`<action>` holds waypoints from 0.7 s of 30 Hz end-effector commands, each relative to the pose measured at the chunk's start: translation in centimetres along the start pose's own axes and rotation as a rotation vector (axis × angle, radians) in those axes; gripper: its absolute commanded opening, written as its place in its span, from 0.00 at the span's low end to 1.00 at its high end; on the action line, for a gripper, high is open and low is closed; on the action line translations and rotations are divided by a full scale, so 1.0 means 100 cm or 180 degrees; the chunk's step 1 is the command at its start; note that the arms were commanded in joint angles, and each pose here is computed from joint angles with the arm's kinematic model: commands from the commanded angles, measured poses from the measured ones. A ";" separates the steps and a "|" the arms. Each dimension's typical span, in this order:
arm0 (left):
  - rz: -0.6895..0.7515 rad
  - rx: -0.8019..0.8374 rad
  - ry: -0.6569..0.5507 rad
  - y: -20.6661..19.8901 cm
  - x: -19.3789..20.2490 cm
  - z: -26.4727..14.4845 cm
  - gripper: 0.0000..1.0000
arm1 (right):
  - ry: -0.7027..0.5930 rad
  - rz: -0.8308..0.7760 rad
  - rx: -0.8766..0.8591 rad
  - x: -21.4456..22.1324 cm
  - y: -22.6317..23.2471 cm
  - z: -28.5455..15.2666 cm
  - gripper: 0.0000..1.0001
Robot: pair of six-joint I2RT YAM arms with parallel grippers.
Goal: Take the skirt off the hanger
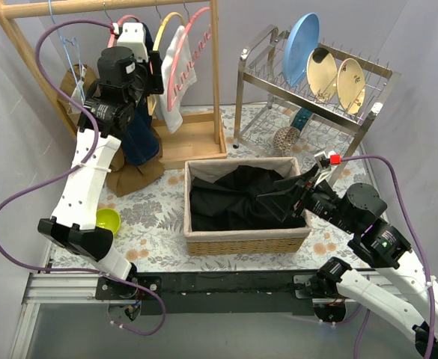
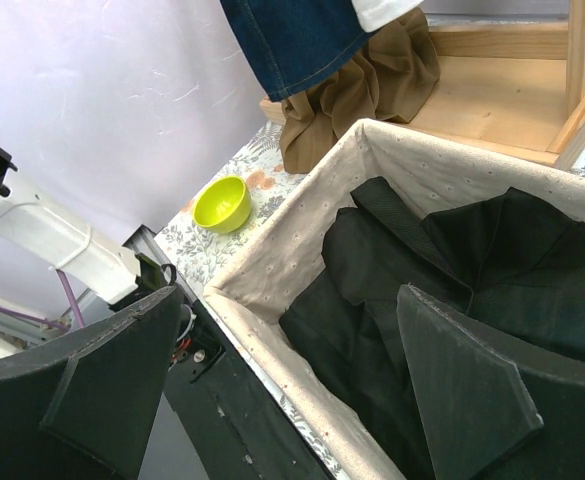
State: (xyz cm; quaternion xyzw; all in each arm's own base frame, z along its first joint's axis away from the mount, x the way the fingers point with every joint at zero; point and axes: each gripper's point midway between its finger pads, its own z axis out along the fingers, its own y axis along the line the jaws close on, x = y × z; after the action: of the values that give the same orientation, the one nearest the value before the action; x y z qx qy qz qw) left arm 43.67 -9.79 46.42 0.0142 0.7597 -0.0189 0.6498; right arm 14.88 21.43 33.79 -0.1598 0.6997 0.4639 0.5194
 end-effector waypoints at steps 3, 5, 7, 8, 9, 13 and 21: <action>-0.0027 0.0256 0.0033 -0.012 0.007 0.004 0.59 | -0.0129 -0.0047 -0.0102 -0.010 0.007 0.002 0.96; -0.0023 0.0293 0.0073 -0.015 0.010 0.006 0.53 | -0.0130 -0.0057 -0.0102 -0.010 0.007 0.002 0.96; -0.0021 0.0312 0.0089 -0.016 0.012 0.008 0.34 | -0.0136 -0.0058 -0.0100 -0.010 0.007 0.002 0.96; -0.0025 0.0308 0.0070 -0.015 0.010 0.006 0.27 | -0.0136 -0.0058 -0.0100 -0.010 0.007 0.002 0.96; -0.0043 0.0318 0.0057 -0.016 0.009 0.006 0.22 | -0.0140 -0.0064 -0.0102 -0.010 0.007 0.001 0.96; -0.0076 0.0351 -0.0080 -0.017 -0.004 -0.001 0.05 | -0.0141 -0.0069 -0.0102 -0.011 0.007 0.002 0.96; -0.0163 0.0404 -0.0489 -0.017 -0.046 -0.014 0.00 | -0.0147 -0.0070 -0.0139 -0.012 0.009 0.003 0.96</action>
State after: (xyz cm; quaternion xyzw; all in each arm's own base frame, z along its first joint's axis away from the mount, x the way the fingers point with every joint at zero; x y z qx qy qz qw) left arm 44.63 -11.78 45.03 0.0420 0.7647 -0.0622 0.6400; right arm 14.92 21.46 33.77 -0.1613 0.6996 0.4630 0.5197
